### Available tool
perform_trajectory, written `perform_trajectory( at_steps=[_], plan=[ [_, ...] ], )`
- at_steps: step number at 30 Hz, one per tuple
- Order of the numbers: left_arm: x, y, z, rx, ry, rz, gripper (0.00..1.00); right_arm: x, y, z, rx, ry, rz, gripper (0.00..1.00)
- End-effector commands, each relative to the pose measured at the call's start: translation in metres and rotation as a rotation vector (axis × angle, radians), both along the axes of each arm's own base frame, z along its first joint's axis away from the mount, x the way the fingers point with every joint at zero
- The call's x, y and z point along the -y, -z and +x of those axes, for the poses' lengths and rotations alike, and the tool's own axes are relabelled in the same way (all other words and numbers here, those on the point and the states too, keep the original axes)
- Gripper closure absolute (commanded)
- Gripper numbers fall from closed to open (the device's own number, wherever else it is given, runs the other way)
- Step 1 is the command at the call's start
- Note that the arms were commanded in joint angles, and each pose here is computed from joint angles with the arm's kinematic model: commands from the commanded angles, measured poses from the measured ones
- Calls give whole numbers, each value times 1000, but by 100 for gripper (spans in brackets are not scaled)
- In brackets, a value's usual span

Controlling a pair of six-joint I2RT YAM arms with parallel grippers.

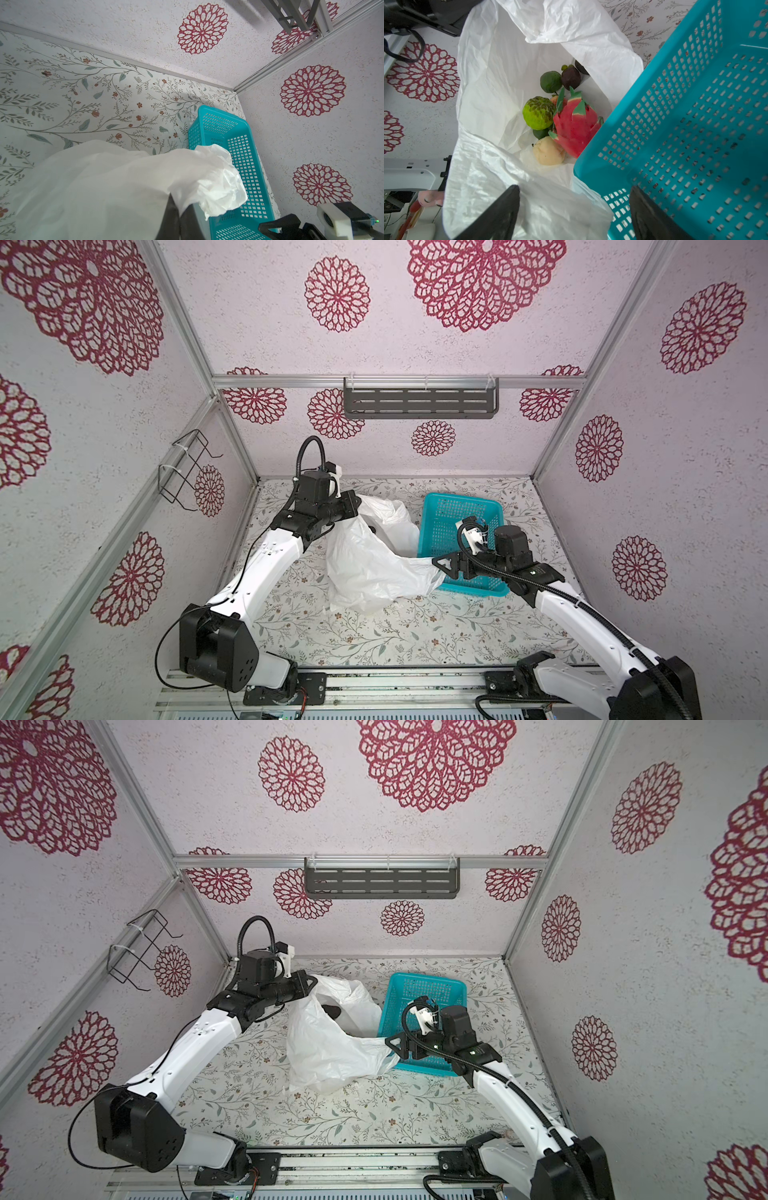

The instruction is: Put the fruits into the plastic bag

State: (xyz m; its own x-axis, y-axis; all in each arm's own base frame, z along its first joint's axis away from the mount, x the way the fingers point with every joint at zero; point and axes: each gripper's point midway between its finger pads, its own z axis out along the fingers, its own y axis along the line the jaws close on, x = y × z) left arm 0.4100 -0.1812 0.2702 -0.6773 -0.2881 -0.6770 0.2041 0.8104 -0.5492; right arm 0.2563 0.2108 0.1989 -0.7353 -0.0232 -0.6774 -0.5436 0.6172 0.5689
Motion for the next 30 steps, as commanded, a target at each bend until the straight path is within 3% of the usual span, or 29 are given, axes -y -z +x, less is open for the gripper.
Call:
perform_trajectory(
  at_steps=[1,9,19,25,30],
  plan=[
    [1,-2,5,13,7,-1,100,3,-9,-7,12,3,20,17],
    [1,0,7,11,12,3,100,29,-13,-8,82,143,-32,5],
    [5,3,9,1,22,-9,100,22,3,-1,42,128,-26,7],
    [4,0,8,6,18,-11,100,2,14,32,9,133,48,23],
    [3,-1,7,7,12,-12,100,-24,-7,59,52,105,81,54]
  ],
)
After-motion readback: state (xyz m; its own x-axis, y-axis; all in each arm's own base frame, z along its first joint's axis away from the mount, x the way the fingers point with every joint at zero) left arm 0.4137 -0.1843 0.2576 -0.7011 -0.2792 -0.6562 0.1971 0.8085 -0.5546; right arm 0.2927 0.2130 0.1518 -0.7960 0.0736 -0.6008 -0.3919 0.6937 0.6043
